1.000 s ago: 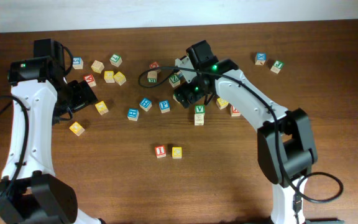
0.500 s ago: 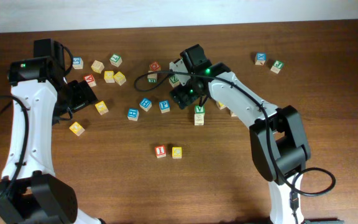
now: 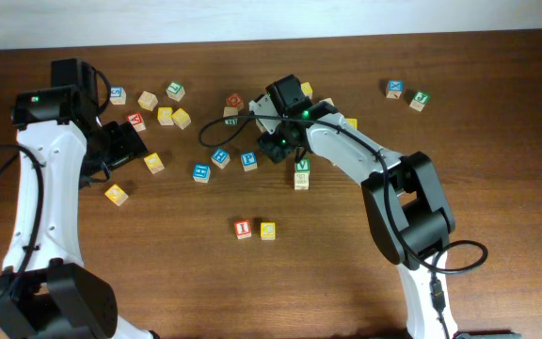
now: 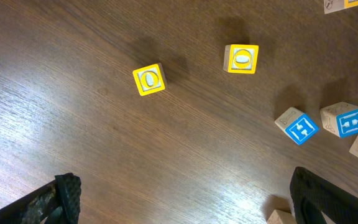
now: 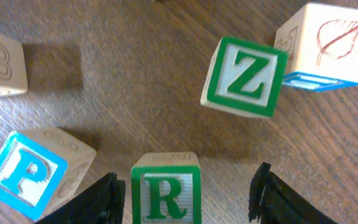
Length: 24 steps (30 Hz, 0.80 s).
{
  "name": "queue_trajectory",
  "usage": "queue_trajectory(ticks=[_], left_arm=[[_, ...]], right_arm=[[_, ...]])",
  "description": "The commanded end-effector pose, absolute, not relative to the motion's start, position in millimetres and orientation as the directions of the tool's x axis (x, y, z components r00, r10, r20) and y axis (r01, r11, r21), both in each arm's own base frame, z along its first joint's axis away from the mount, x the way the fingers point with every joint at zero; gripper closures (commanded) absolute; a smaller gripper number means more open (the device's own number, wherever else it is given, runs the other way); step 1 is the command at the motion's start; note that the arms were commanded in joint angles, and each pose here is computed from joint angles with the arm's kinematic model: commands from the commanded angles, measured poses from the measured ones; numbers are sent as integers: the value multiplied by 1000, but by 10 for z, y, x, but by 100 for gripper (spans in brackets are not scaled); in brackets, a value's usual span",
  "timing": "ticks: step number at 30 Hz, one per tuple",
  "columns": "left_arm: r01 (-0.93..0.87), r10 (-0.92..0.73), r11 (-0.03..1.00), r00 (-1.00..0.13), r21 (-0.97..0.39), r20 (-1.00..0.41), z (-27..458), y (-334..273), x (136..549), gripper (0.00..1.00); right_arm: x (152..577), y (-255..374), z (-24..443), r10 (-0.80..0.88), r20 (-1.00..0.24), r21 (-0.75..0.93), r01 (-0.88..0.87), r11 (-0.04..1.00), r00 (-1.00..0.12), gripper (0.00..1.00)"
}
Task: Spell out ICRA
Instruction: 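Lower the right gripper and close it on the green R block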
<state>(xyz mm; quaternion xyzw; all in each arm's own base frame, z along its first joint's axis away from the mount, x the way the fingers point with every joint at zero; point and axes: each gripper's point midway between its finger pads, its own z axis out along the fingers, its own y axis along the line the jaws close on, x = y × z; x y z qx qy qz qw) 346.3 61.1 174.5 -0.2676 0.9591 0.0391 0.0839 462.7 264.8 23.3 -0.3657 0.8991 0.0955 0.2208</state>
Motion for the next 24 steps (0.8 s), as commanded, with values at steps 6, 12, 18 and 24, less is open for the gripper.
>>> queue_trajectory(ticks=[6,12,18,24], left_arm=[[-525,-512,851,-840,26,-181,1751,619,3461,1],[-525,-512,851,-840,26,-181,1751,619,3461,1],[-525,-512,851,-840,26,-181,1751,619,3461,1],[-525,-512,851,-840,26,-181,1751,619,3461,1]], right_arm=[[4634,2692,94,-631,-452,8,-710,704,-631,72],[4642,2695,102,-576,-453,41,-662,749,-680,80],[4616,2662,562,-514,-488,59,-614,787,-705,76],[4119,2413,1486,-465,-469,97,-567,818,-751,74]])
